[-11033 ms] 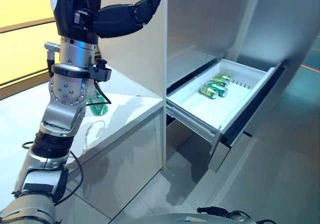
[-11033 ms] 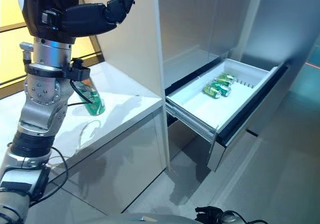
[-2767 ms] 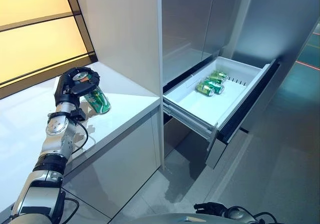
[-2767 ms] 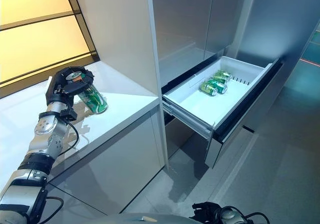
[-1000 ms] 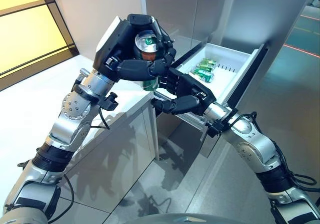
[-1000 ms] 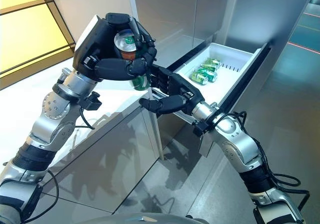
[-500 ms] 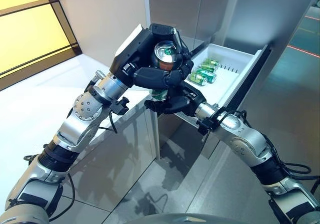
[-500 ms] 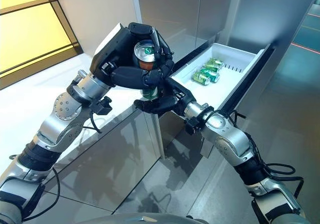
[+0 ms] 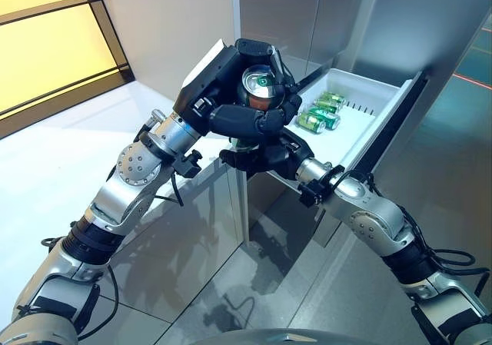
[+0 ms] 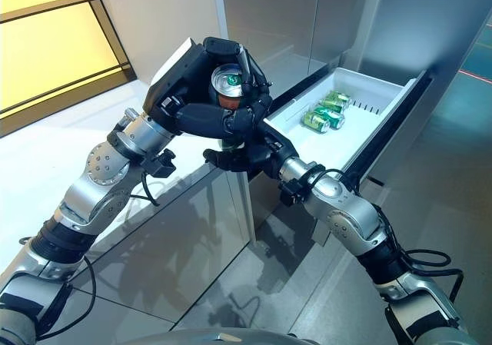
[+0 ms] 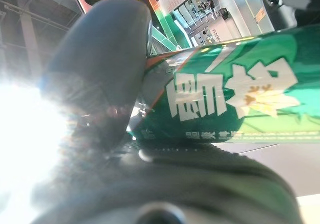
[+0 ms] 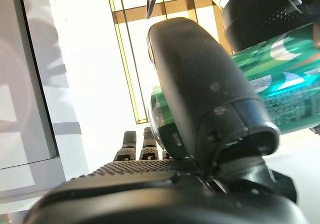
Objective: Put drinks into fridge and close the fridge
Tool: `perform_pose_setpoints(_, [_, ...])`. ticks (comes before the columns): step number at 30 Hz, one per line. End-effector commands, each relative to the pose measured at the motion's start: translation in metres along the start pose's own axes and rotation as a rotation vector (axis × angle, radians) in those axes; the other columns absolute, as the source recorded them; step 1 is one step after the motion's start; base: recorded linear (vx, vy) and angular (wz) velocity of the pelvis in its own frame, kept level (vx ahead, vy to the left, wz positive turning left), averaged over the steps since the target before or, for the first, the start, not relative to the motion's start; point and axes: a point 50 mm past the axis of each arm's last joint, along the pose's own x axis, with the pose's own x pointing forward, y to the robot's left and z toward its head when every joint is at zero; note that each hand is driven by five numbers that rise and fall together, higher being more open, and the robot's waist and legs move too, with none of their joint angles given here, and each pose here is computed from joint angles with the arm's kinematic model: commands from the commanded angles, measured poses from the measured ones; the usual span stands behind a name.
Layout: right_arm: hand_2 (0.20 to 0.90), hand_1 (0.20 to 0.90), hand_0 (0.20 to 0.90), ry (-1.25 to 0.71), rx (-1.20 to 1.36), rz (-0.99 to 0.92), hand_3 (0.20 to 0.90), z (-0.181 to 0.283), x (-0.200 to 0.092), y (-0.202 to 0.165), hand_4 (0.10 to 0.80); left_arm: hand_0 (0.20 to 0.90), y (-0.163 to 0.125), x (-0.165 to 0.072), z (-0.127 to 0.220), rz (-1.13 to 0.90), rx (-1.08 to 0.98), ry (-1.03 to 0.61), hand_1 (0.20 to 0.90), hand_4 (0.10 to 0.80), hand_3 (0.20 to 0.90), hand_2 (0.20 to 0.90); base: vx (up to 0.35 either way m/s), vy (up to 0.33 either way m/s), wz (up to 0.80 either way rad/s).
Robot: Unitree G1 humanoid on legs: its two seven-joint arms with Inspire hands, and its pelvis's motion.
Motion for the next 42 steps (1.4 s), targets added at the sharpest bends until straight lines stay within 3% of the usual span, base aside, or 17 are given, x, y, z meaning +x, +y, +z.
perform_pose_setpoints(1, [0.792,0.792,0.792,-0.342,-0.001,0.304,0.774,0.080,0.024,0.056,0.674,0.300,-0.011,0.044,0.054,-0.104,0.000,-0.306,0.300,0.100,0.200,0.300,0.000,0.000,0.00])
perform_pose_setpoints(2, [0.792,0.792,0.792,-0.336,-0.004,0.305,0.774,0.078,0.024,0.055,0.674,0.300,-0.011,0.044,0.053,-0.104,-0.002,-0.304,0.300,0.100,0.200,0.300,0.000,0.000,0.00])
perform_pose_setpoints(3, [0.300,0.300,0.300,-0.332,-0.005,0.305,0.200,0.078,0.025,0.056,0.100,0.300,-0.012,0.045,0.053,-0.105,-0.004,-0.302,0.300,0.100,0.200,0.300,0.000,0.000,0.00])
perform_pose_setpoints(21, [0.300,0.300,0.300,-0.373,-0.063,0.101,0.200,0.082,0.031,0.034,0.100,0.300,-0.026,0.044,0.039,-0.207,-0.098,-0.270,0.300,0.100,0.200,0.300,0.000,0.000,0.00])
perform_pose_setpoints(22, [0.300,0.300,0.300,-0.381,-0.076,0.084,0.200,0.083,0.031,0.032,0.100,0.547,-0.027,0.044,0.039,-0.207,-0.100,-0.272,0.547,0.388,0.488,0.547,0.000,0.000,0.00])
perform_pose_setpoints(23, [0.300,0.300,0.300,-0.391,-0.092,0.062,0.200,0.084,0.030,0.030,0.100,0.900,-0.028,0.044,0.039,-0.207,-0.109,-0.280,0.900,0.800,0.900,0.900,0.000,0.000,0.00])
perform_pose_setpoints(29, [0.300,0.300,0.300,-0.425,-0.175,-0.096,0.200,0.094,0.026,0.007,0.100,0.900,-0.018,0.039,0.048,-0.075,-0.106,-0.370,0.900,0.800,0.900,0.900,0.000,0.000,0.00])
perform_pose_setpoints(33, [0.300,0.300,0.300,-0.448,-0.192,-0.233,0.200,0.102,0.017,-0.018,0.100,0.900,-0.008,0.031,0.058,0.052,0.079,-0.434,0.900,0.800,0.900,0.900,0.000,0.000,0.00])
perform_pose_setpoints(42, [0.300,0.300,0.300,-0.436,-0.347,-0.532,0.200,0.111,-0.007,-0.074,0.100,0.900,0.010,0.021,0.055,0.222,0.113,-0.398,0.900,0.800,0.900,0.900,0.000,-0.007,0.02])
